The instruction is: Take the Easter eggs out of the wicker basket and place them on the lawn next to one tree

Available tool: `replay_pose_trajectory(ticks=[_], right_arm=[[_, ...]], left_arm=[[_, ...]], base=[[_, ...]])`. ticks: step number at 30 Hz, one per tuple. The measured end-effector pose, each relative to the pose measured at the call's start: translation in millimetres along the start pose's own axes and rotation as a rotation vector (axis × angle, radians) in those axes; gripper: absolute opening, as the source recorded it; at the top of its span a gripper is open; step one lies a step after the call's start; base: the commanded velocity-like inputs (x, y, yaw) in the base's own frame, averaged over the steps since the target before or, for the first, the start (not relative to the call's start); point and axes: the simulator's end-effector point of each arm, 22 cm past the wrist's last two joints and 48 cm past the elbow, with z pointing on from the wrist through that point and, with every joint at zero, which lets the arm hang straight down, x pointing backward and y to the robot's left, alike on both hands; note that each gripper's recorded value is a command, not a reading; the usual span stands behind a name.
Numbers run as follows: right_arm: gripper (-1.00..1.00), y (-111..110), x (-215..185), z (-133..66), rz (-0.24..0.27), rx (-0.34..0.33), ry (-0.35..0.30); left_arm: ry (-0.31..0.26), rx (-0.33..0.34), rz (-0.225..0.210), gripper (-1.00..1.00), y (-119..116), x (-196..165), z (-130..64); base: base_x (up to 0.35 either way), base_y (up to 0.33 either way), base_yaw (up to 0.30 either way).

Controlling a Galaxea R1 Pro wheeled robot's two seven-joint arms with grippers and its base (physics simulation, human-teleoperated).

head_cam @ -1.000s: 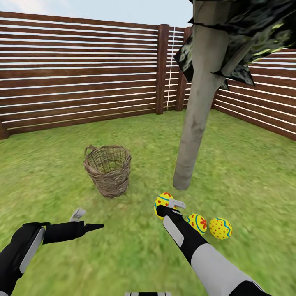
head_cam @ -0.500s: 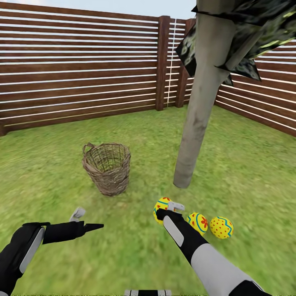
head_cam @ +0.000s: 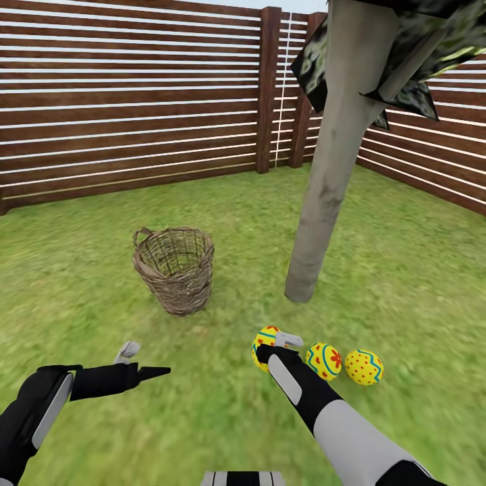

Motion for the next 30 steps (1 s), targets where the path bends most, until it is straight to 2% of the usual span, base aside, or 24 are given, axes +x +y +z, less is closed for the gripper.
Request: replay_pose_trajectory(ticks=[22,30], right_arm=[[-1.00,-2.7,3.5,1.5,-0.002,0.007,0.006],[-1.00,-4.9,16.8,14.4,-0.001,0.006,0.030]], left_arm=[[-0.002,0.014,0.001,1.00,-2.8,-0.5,-1.0],[0.017,0.008,-0.025,1.00,9.8,7.3,6.1]], base=[[0.048,0.010,0.000],[0.000,0.000,0.000]])
